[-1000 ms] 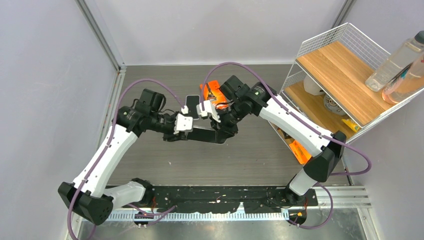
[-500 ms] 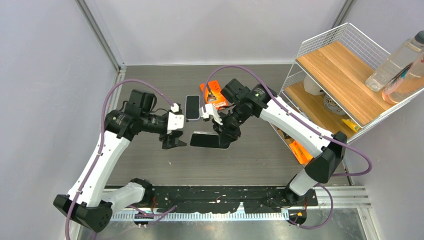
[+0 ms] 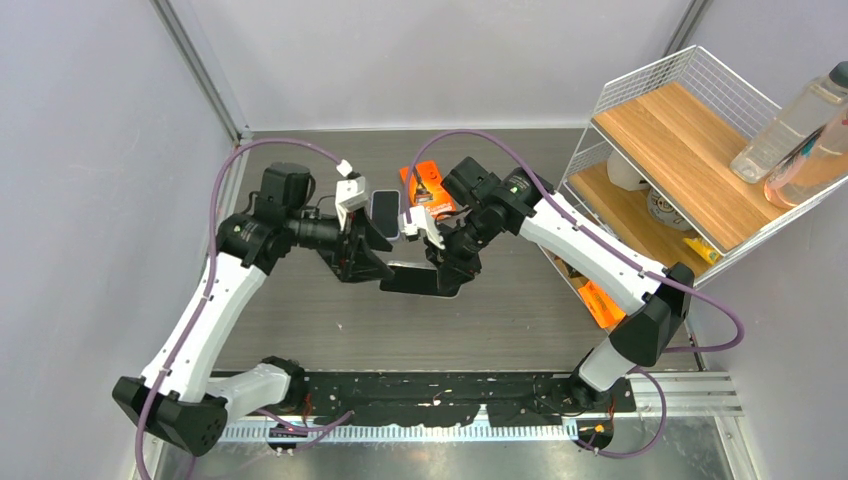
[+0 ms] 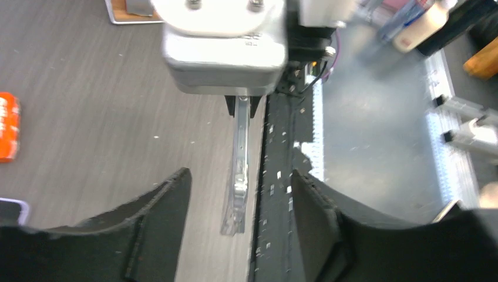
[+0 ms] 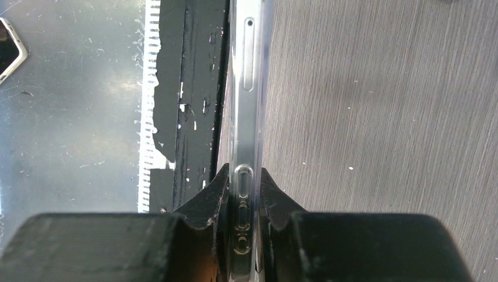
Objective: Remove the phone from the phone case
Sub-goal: Remove the phone case from the phone.
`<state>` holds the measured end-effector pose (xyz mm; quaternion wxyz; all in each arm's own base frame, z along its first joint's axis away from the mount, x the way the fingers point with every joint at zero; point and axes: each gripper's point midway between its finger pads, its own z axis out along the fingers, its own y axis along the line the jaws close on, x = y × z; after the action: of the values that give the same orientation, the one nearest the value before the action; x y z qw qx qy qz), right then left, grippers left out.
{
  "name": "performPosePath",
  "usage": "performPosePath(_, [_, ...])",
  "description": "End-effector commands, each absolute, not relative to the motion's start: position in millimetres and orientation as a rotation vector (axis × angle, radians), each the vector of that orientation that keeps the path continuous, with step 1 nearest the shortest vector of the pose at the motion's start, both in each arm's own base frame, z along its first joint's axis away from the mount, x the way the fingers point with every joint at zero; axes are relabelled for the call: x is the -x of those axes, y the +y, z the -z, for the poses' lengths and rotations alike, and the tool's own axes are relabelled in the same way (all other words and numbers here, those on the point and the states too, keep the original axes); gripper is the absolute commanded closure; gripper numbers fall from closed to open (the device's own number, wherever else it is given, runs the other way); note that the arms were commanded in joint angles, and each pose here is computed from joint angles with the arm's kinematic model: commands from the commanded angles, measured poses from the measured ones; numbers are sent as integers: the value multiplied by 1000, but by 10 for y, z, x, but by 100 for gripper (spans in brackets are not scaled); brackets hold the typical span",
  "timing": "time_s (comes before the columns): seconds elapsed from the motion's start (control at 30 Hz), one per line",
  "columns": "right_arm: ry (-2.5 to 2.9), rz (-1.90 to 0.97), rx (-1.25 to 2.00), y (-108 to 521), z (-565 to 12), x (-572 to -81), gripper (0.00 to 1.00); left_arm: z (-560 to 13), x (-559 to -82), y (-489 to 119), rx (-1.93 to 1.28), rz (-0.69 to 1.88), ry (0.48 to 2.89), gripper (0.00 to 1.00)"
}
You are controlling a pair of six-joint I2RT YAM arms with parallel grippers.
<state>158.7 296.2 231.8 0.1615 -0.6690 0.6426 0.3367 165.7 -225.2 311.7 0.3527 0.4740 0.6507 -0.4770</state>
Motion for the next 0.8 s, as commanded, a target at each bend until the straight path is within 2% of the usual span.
performPosePath(0.0, [1730, -976, 1867, 3045, -2585, -1606, 95, -3137, -1676, -2335, -1121, 1370, 1731, 39])
performPosePath(0.2, [1735, -974, 1867, 3045, -2568, -1609, 95, -3015, -1710, -2344, -1098, 1376, 1763, 49])
performPosePath(0.7, [1737, -944, 1855, 3058, -2533, -1658, 95, -2934, -1692, -2444, -1038, 1584, 1803, 99])
performPosePath(0.77, [1732, -930, 1851, 3060, -2544, -1672, 95, -2926, -1690, -2460, -1033, 1624, 1809, 100])
